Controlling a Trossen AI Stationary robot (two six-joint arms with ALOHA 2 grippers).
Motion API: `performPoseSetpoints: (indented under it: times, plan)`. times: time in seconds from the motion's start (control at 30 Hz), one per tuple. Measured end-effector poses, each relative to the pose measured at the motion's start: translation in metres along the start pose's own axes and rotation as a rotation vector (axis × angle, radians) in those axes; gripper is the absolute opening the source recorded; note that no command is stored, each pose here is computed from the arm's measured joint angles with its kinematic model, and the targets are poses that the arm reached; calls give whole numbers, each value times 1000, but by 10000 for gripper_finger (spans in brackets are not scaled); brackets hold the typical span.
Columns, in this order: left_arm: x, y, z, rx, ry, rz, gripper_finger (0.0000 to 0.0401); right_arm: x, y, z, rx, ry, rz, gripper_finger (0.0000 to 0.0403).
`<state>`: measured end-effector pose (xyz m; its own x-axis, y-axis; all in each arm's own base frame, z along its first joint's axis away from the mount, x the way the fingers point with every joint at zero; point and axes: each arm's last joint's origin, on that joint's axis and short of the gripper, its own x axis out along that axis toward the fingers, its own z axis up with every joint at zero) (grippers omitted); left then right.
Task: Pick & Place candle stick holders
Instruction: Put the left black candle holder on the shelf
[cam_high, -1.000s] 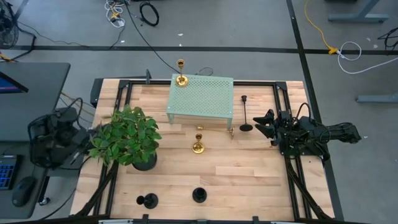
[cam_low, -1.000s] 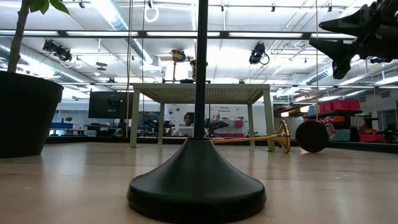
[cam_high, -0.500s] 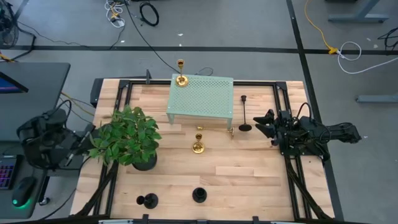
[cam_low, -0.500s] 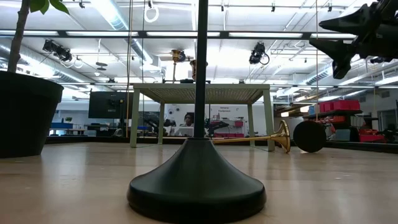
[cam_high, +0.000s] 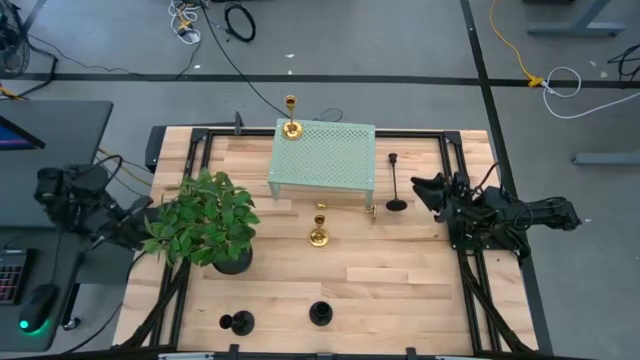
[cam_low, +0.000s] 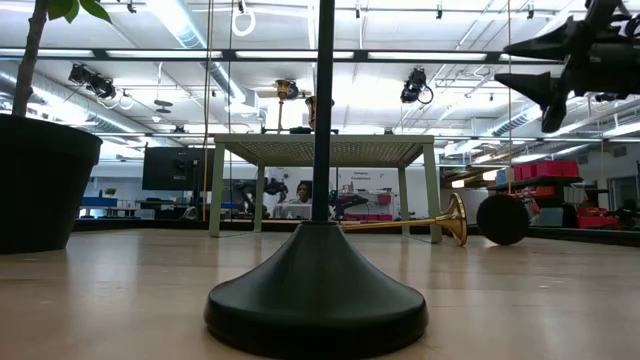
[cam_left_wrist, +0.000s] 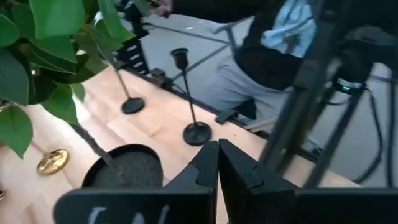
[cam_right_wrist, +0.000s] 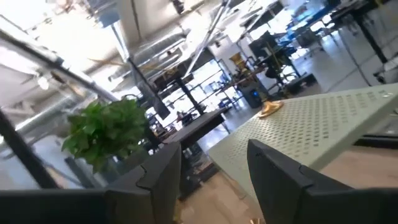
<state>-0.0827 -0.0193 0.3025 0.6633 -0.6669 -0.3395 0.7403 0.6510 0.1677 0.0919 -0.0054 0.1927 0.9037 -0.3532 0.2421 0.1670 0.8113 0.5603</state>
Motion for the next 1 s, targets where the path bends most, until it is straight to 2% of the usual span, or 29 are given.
performPoseSetpoints:
  times: [0.1,0.2,0.3,0.4,0.47,0.63,0.83,1.0]
  plan:
    - [-8,7,-1,62,-51,-100,16,0,-1,0,23,-15,-26,185]
    - [-4,18,-1,91,-88,-145,16,0,-1,0,37,-18,-35,185]
    - [13,30,-7,19,-66,-132,16,0,-1,0,37,-23,-44,185]
    - [27,34,-15,-108,-23,-166,16,0,-2,0,34,-27,-55,185]
    - [31,34,-17,-136,-15,-180,16,0,-2,0,30,-24,-57,185]
    - [32,35,-9,-190,-86,-158,16,1,-2,-1,24,-13,-63,185]
    - [36,32,-6,-226,-109,-122,16,3,-3,-4,10,12,-74,185]
    - [41,27,-3,-147,-142,-108,6,4,-3,-6,2,33,-73,185]
